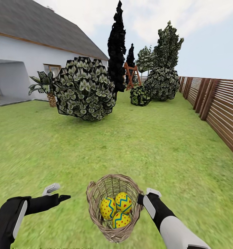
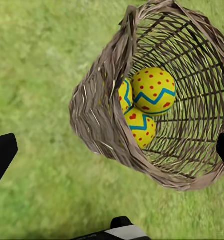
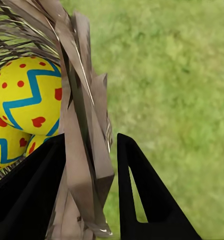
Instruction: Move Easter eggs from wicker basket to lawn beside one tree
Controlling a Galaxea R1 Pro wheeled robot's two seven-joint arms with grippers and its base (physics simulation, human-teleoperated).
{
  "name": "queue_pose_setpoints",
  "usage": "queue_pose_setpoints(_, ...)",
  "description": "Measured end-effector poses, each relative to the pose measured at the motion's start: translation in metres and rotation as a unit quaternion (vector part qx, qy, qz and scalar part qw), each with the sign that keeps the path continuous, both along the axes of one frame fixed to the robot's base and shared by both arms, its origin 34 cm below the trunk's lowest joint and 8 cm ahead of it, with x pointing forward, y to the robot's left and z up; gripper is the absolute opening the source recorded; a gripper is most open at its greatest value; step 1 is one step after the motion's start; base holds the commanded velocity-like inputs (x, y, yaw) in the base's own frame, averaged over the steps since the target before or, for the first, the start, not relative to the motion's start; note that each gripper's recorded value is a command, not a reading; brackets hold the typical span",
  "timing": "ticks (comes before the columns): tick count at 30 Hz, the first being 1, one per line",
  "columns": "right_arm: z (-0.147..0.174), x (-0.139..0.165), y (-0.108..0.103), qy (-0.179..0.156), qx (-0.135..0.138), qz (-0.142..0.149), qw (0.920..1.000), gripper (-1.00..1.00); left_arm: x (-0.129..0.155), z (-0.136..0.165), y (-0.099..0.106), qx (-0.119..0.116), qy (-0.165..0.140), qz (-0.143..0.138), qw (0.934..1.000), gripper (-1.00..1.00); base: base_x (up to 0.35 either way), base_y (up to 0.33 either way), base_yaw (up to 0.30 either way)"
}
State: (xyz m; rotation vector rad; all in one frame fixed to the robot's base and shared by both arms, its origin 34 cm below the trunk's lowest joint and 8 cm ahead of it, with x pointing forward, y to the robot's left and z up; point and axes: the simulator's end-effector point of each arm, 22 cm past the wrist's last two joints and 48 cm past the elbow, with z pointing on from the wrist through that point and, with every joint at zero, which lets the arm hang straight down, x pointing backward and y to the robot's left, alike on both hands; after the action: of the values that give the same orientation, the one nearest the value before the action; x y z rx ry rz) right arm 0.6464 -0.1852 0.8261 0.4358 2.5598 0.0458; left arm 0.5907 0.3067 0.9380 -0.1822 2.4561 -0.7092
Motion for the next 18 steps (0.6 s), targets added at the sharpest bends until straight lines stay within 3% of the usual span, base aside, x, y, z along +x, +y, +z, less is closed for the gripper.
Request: queue_pose_setpoints(18,0.0000,0.0000,-0.0001,0.000,0.000,0.000,1.0000,-1.00,0.0000,0.0001,0.0004,0.000,0.000,0.001,1.0000,1.00,0.000,0.000,0.171)
